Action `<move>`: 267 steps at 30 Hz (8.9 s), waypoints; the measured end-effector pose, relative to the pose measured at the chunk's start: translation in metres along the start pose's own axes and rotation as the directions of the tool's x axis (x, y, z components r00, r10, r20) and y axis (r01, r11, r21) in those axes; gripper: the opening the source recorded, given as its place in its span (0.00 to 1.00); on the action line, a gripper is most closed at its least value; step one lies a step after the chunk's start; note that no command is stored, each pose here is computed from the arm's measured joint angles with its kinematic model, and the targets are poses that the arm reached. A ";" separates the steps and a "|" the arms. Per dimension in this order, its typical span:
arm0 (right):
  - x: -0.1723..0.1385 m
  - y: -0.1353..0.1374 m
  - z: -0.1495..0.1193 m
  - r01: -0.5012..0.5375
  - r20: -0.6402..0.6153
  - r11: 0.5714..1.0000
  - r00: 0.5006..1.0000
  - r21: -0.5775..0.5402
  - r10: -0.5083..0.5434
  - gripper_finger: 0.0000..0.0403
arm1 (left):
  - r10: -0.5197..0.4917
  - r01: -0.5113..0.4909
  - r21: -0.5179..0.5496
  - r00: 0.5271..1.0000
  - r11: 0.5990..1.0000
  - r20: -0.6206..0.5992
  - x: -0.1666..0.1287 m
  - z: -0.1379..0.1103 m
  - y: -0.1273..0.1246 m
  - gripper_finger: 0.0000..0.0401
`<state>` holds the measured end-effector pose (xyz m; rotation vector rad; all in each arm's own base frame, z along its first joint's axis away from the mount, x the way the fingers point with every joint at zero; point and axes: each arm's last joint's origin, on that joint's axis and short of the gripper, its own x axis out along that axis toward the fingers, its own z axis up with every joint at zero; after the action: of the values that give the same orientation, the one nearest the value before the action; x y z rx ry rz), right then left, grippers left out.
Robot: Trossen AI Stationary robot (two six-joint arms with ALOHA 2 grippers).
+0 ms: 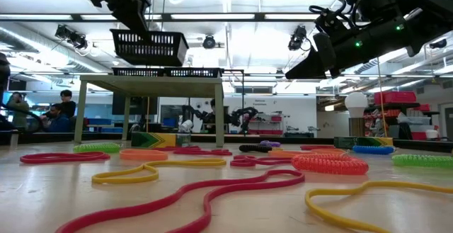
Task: Pick & Place Office Desk Supplies
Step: Put the black bin on the shelf, then put the red rubber band into the right black bin
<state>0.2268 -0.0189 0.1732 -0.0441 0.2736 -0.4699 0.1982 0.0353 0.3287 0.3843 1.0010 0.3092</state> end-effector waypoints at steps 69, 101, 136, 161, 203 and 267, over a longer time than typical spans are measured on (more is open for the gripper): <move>0.000 0.000 0.000 0.000 -0.001 1.000 1.000 0.002 0.000 0.04 | 0.029 -0.032 -0.040 0.998 0.999 -0.062 0.027 -0.014 0.018 0.18; 0.000 0.000 0.000 0.000 0.000 1.000 1.000 0.007 0.000 0.04 | 0.026 -0.031 -0.074 0.998 0.997 -0.060 0.027 -0.014 0.018 0.18; 0.000 0.000 0.000 0.000 0.000 1.000 1.000 0.007 0.000 0.04 | 0.046 -0.053 -0.114 0.997 0.992 -0.064 0.026 -0.014 0.019 0.36; 0.000 0.000 -0.001 0.000 -0.014 1.000 1.000 -0.014 0.000 0.04 | 0.069 -0.046 -0.183 0.991 0.982 0.118 -0.020 0.015 0.007 0.28; 0.000 -0.001 -0.003 0.025 -0.032 0.999 0.999 -0.020 -0.026 0.04 | -0.124 0.496 -0.181 0.520 0.849 0.845 0.077 -0.004 -0.154 0.03; 0.000 -0.001 -0.003 0.025 -0.032 0.999 0.999 -0.020 -0.026 0.04 | -0.159 0.288 -0.358 0.924 0.888 0.347 0.144 0.020 -0.186 0.42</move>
<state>0.2255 -0.0200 0.1700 -0.0587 0.3100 -0.4937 0.3021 -0.0730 0.1463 -0.0650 0.6407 0.2261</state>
